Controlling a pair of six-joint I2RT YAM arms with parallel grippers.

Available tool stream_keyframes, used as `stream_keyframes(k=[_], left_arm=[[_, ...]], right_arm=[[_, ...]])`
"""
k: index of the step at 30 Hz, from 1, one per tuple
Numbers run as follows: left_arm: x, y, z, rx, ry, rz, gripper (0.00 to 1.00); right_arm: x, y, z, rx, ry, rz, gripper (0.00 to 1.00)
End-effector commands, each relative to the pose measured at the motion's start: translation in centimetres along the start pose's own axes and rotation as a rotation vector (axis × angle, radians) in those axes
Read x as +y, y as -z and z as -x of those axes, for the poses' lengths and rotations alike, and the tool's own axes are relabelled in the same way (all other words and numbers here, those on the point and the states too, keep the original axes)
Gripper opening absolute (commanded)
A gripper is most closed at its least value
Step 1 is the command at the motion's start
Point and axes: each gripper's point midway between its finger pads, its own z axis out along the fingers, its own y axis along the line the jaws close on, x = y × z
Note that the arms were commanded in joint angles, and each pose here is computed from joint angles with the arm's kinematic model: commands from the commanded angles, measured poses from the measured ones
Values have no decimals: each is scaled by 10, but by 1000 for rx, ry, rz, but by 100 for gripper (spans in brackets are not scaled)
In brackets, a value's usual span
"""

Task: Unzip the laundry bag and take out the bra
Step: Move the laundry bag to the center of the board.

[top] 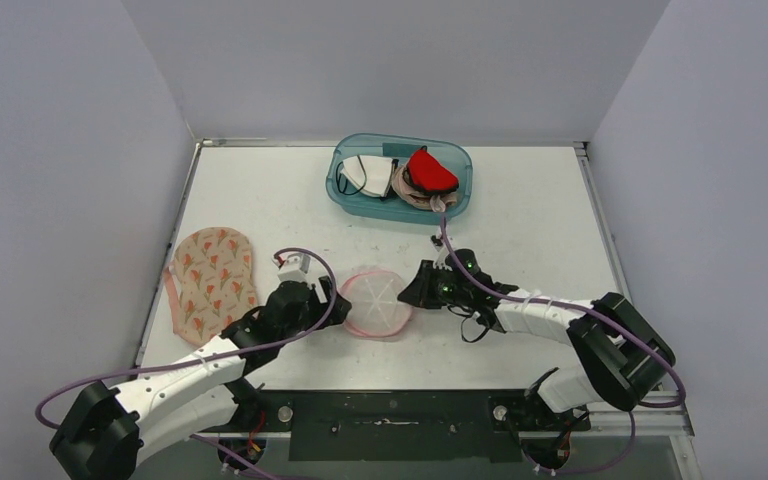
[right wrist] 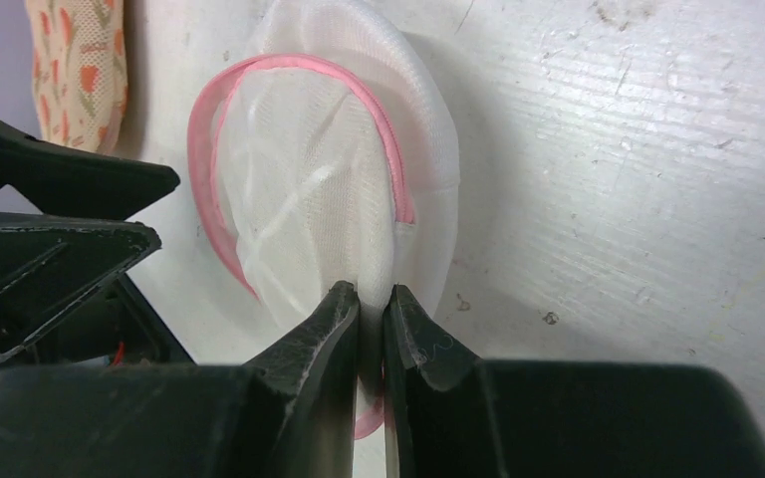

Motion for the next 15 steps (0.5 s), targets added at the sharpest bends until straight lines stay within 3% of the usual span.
stream_keyframes(k=[1,9,15], left_arm=[[1,-2,14,-47,-26,25,73],[-7,-22,13,-38,-40,15,68],[-8,-24,14,-45,-47,10,60]], right_arm=[[4,1,15,-40,101,-88,5],[19,-13,10,-20,141,-105,9],[23,-14,10,-23,153,-93,43]])
